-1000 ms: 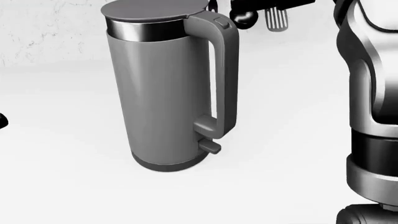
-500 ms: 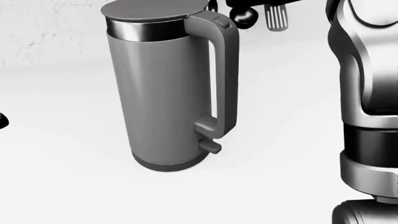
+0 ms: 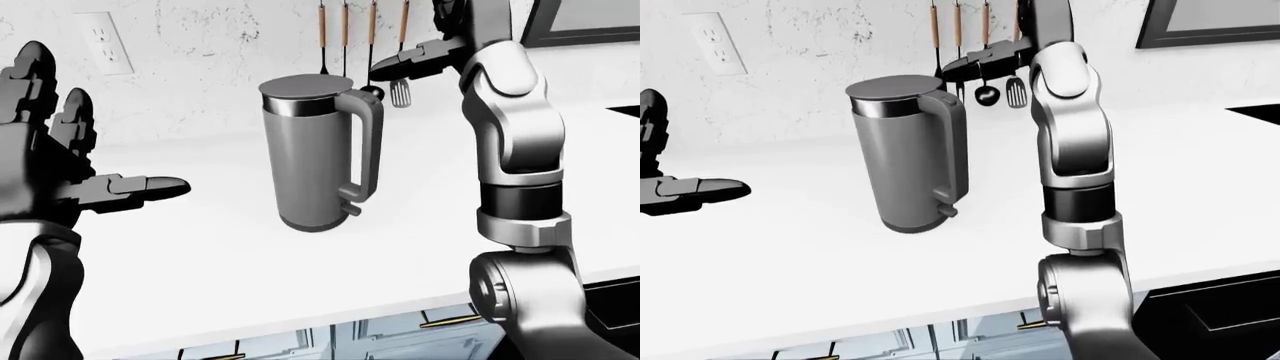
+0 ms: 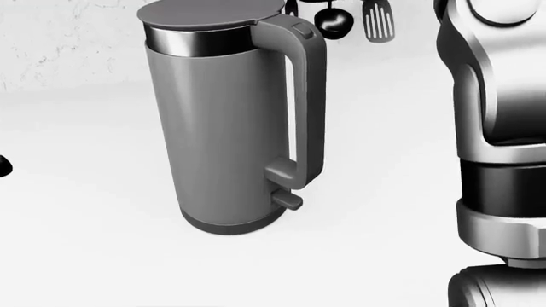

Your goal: Press the button to open the lid of the electric kettle.

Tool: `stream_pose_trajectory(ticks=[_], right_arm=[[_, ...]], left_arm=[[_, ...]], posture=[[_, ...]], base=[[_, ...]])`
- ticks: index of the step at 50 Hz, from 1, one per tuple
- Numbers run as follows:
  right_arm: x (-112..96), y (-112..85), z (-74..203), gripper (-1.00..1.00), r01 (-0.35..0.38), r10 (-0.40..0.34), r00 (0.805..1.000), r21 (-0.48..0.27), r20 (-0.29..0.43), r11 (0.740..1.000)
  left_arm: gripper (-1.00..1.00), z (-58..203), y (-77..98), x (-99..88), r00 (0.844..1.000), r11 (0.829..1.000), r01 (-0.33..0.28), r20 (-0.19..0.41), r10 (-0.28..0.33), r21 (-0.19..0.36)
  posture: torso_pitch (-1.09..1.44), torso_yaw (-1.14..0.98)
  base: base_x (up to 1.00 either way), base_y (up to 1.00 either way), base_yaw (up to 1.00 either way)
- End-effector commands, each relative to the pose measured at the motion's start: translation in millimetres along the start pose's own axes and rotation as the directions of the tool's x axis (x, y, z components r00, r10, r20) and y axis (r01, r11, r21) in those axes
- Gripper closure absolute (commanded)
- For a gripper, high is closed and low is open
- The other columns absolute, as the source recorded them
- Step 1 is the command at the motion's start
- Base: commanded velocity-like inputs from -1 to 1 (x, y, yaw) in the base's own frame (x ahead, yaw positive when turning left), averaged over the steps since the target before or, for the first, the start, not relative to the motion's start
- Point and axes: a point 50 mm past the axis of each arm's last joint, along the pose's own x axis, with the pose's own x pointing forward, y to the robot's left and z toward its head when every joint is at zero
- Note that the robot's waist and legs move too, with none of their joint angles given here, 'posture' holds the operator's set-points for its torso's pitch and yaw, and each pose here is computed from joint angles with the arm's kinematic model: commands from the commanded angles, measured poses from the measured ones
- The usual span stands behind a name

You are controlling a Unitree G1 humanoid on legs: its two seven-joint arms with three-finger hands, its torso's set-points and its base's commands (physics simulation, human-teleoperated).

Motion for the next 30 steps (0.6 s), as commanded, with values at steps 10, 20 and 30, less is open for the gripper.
stream_pose_trajectory(ticks=[10, 20, 30], right_arm=[[0.6, -0.6, 17.9, -1.0, 0.011, -0.01, 0.996, -0.015, 0.085, 1.0], [-0.6, 1.8, 15.7, -1.0, 0.009, -0.008, 0.996, -0.021, 0.083, 1.0], [-1.9, 2.8, 13.1, -1.0, 0.008, -0.006, 0.997, -0.026, 0.079, 1.0]], left_arm=[[-1.0, 11.6, 0.5, 0.1, 0.997, 1.0, -0.006, 0.071, 0.005, 0.012], [-1.0, 12.0, 0.7, -0.4, 0.997, 1.0, -0.005, 0.071, 0.004, 0.011], [-1.0, 12.3, 0.6, -0.6, 0.998, 1.0, -0.005, 0.07, 0.005, 0.011]], posture=[[-0.34, 0.0], [-0.34, 0.0], [-0.34, 0.0]], base=[[0.0, 0.0, 0.0], [0.0, 0.0, 0.0], [0.0, 0.0, 0.0]])
